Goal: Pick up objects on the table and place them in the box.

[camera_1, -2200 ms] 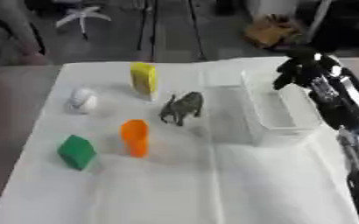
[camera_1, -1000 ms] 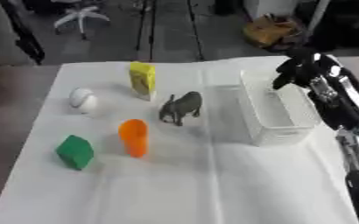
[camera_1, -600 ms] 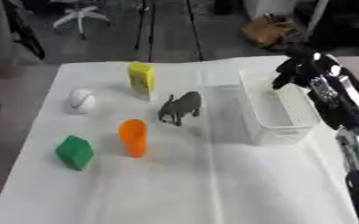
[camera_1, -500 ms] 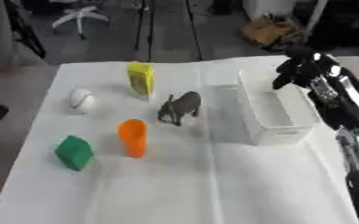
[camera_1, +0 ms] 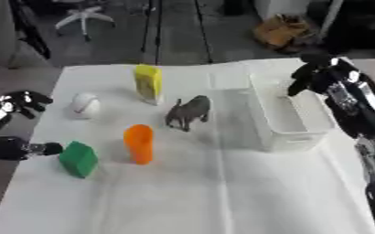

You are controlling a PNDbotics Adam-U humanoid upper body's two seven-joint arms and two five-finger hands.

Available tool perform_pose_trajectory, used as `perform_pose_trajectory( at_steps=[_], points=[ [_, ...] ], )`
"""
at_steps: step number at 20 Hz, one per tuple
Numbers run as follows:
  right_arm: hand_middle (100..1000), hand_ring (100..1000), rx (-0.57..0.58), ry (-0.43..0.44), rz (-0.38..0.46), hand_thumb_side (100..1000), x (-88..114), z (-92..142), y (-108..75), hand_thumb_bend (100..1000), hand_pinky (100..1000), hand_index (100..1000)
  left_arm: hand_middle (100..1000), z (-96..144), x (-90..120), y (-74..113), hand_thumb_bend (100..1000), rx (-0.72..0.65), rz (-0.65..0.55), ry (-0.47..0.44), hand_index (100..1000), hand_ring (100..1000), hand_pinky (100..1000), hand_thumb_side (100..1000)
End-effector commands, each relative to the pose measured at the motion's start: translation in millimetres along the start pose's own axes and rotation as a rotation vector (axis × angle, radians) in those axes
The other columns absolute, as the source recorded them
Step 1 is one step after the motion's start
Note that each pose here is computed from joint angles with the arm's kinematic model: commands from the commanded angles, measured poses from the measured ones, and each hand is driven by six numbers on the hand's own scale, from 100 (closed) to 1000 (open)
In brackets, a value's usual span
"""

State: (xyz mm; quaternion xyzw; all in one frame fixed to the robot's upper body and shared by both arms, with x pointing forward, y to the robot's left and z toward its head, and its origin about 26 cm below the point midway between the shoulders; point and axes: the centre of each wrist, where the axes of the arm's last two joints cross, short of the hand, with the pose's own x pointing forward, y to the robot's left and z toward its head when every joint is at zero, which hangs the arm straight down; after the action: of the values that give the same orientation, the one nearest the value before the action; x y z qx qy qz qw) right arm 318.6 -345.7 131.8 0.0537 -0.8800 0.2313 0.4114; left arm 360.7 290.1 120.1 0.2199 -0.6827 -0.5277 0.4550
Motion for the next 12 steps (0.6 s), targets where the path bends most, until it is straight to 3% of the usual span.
perform_pose_trajectory(
  at_steps=[1, 8, 12],
  points=[
    [630, 586, 0.027, -0.028, 0.02, 676, 8, -7, -3.8, 100, 581, 853, 792, -4, -9, 21.3, 998, -0.108, -0.163, -0.014, 886, 762, 712, 384],
    [628, 586, 0.024, -0.02, 0.018, 675, 7, -4, -4.1, 100, 581, 854, 800, -35, -12, 4.1, 862, -0.381, -0.336, -0.085, 927, 780, 734, 315],
    [627, 585, 0.022, -0.019, 0.018, 676, 7, -3, -4.3, 100, 581, 854, 800, -50, -2, 15.1, 851, -0.415, -0.412, -0.13, 934, 780, 734, 323]
  ],
)
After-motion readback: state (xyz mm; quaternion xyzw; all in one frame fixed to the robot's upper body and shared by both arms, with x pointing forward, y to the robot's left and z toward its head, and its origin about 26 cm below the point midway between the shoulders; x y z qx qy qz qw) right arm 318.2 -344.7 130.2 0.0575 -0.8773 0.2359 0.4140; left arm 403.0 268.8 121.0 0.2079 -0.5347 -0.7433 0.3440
